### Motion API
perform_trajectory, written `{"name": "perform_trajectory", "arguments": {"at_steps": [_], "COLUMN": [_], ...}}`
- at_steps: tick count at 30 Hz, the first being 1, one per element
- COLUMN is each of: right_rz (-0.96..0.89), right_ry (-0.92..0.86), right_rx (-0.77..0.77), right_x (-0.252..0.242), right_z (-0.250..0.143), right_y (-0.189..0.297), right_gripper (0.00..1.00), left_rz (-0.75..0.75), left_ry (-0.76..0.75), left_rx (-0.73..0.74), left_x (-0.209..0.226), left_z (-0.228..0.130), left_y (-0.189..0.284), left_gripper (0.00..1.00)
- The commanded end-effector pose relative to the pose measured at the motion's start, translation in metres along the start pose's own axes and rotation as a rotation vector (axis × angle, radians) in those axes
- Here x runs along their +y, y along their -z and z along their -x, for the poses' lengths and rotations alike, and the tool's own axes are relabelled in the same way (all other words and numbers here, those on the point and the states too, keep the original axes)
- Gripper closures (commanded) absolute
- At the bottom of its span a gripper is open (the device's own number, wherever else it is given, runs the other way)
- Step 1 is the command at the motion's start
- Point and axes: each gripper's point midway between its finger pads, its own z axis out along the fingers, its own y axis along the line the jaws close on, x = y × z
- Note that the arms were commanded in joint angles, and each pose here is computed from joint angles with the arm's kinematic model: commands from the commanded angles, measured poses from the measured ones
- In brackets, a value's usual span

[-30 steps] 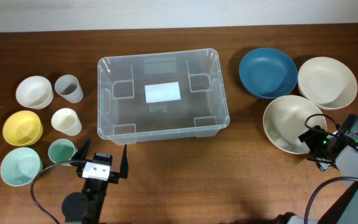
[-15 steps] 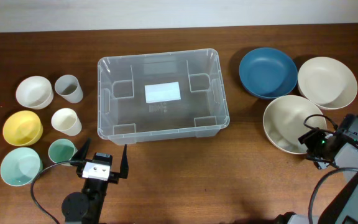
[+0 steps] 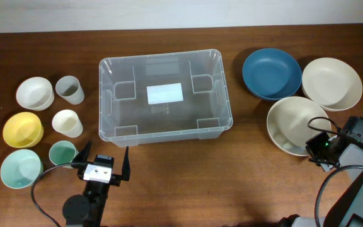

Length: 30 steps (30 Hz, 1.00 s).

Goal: Pack container
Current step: 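Move the right gripper to the front cream bowl's rim, then grasp the cream bowl rim with the right gripper and lift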

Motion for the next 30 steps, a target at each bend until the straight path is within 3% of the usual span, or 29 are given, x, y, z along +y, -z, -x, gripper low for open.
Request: {"name": "perform_trajectory", "arguments": {"at_steps": [1, 4, 11, 17, 25, 30], "right_rz": [-0.025, -0.030, 0.012, 0.239, 0.793, 0.877], "right_ry": [-0.016, -0.018, -0.043, -0.124, -0.079, -0.002], "right_rx": [0.031, 0.044, 0.098, 0.156, 0.195, 0.170], "right_x": [-0.008, -0.009, -0.005, 0.012, 0.060, 0.081], "right_z": [-0.008, -0.011, -0.021, -0.021, -0.016, -0.021], "right_y": [-0.003, -0.003, -0.001, 0.017, 0.082, 0.112], "right_gripper": [0.89, 0.96, 0.96, 0.96, 0.96, 0.96], "left_rz": [0.005, 0.005, 0.005, 0.005, 0.005, 0.005], "left_ry": [0.010, 0.010, 0.010, 0.010, 0.010, 0.010], "left_rx": [0.005, 0.005, 0.005, 0.005, 0.005, 0.005], "left_x": [0.001, 0.001, 0.001, 0.001, 0.001, 0.001], "left_z": [-0.002, -0.002, -0.002, -0.002, -0.002, -0.002], "left_y": [0.000, 0.000, 0.000, 0.000, 0.000, 0.000], "left_gripper": [0.00, 0.00, 0.00, 0.00, 0.00, 0.00]}}
